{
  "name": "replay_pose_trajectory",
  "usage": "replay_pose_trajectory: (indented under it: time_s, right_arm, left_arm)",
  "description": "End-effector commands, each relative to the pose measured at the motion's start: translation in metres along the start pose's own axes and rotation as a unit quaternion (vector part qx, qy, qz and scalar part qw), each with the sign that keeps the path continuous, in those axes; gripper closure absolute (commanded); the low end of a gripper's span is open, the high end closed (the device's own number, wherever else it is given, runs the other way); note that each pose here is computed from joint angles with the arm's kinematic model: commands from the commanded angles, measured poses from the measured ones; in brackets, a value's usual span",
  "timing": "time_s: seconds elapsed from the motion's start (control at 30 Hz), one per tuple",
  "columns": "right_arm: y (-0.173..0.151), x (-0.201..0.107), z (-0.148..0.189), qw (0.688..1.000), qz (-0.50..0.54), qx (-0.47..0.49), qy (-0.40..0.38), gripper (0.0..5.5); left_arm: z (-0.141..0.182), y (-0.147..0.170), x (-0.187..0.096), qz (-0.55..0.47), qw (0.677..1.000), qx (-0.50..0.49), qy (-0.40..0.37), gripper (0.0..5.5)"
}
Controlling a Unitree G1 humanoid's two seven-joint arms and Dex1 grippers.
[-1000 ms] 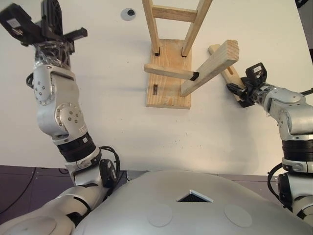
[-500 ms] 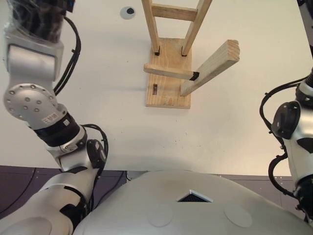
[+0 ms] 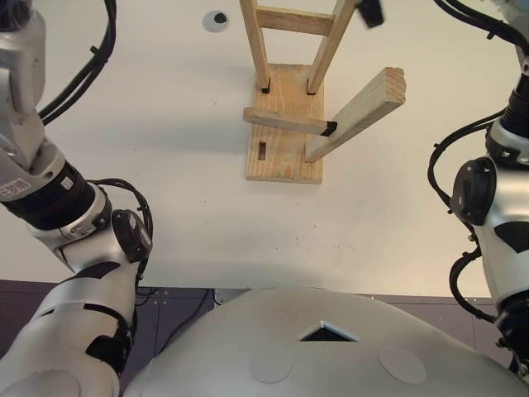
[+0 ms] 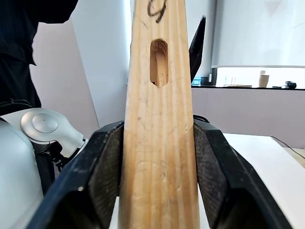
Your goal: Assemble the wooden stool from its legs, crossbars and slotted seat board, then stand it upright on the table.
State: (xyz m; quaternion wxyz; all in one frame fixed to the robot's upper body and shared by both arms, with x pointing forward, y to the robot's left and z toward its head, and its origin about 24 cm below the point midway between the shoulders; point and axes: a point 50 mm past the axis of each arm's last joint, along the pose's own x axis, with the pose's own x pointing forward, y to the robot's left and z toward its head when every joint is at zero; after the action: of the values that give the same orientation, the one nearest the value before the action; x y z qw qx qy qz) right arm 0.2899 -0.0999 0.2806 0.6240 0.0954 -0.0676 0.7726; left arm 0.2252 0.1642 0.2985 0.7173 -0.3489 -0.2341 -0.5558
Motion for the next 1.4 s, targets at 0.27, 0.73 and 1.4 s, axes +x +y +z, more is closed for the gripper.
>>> replay_pose_trajectory:
  time_s: [0.27,0.73,1.4]
  right_arm:
    - [-0.001,0.013,-0.006,0.997,0.02,-0.025,0.066,3.46]
    - [-0.01,-0.003,-0.007,0.988,-0.014,-0.08,0.13,3.48]
    - [-0.007,-0.02,-0.016,0.975,0.001,-0.108,0.193,3.48]
  left_arm:
    - [-0.012,0.002,-0.002,0.007,1.0,0.008,0.002,2.82]
    - [-0.03,0.004,-0.007,0.024,0.996,0.038,0.078,2.38]
    - [-0.025,0.009,-0.016,0.005,0.996,0.034,0.088,3.01]
